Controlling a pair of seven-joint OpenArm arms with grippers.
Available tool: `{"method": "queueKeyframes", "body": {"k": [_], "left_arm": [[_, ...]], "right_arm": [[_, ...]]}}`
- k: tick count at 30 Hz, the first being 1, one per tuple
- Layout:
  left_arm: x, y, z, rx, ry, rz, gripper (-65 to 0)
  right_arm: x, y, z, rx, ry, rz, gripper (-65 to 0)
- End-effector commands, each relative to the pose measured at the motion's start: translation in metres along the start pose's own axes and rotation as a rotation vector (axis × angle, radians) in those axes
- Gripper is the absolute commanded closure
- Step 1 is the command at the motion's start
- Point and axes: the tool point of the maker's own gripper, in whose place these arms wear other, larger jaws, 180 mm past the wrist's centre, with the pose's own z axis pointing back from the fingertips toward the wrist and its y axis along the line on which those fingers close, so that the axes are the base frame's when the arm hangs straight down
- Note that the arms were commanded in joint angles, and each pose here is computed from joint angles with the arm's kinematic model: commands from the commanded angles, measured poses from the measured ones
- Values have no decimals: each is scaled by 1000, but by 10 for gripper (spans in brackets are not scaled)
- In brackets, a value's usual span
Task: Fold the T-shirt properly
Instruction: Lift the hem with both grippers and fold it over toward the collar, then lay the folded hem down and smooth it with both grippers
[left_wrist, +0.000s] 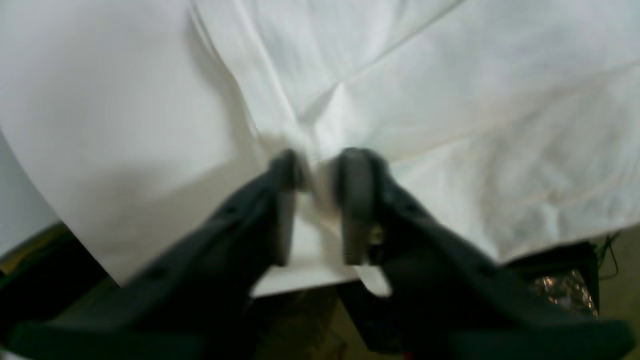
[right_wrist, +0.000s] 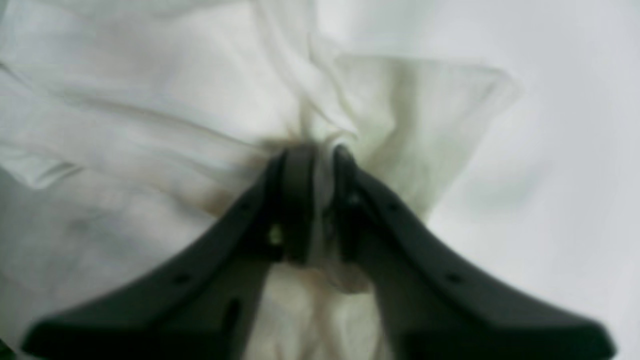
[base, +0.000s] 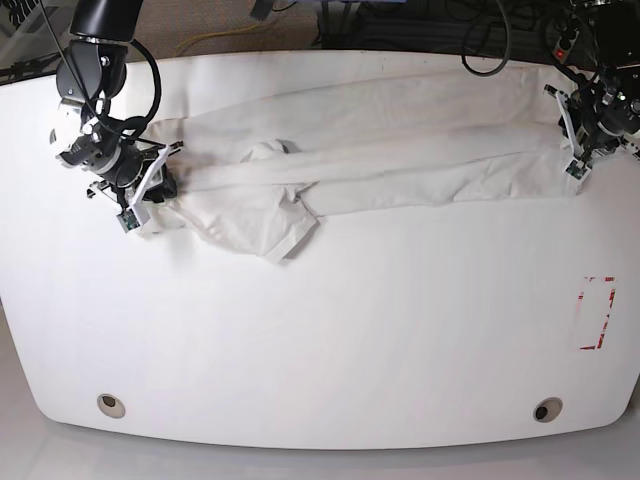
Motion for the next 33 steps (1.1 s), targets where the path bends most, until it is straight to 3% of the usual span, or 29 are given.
{"method": "queueKeyframes", "body": {"k": [1, 4, 8, 15, 19, 26, 33], "left_arm": [[0, 10, 5, 27, 5, -14, -271], [2, 2, 2, 9, 3, -33, -403], [18, 9, 16, 51, -47, -51, -417], [49, 28, 39, 136, -146, -55, -415], [55, 17, 26, 94, -151, -37, -415], [41, -6, -3, 40, -37, -106, -414], [18, -13, -23, -4, 44, -90, -414]], "right_arm": [[12, -8, 7, -18, -40, 11, -203], [8, -18, 13, -53, -54, -47, -336], [24, -35, 44, -152, -120, -78, -420], [56, -23, 60, -164, -189, 11, -436], [74, -17, 41, -118, -184, 24, -438], [100, -16, 1, -20, -140, 45, -438], [95, -12, -39, 81, -2, 4, -438]]}}
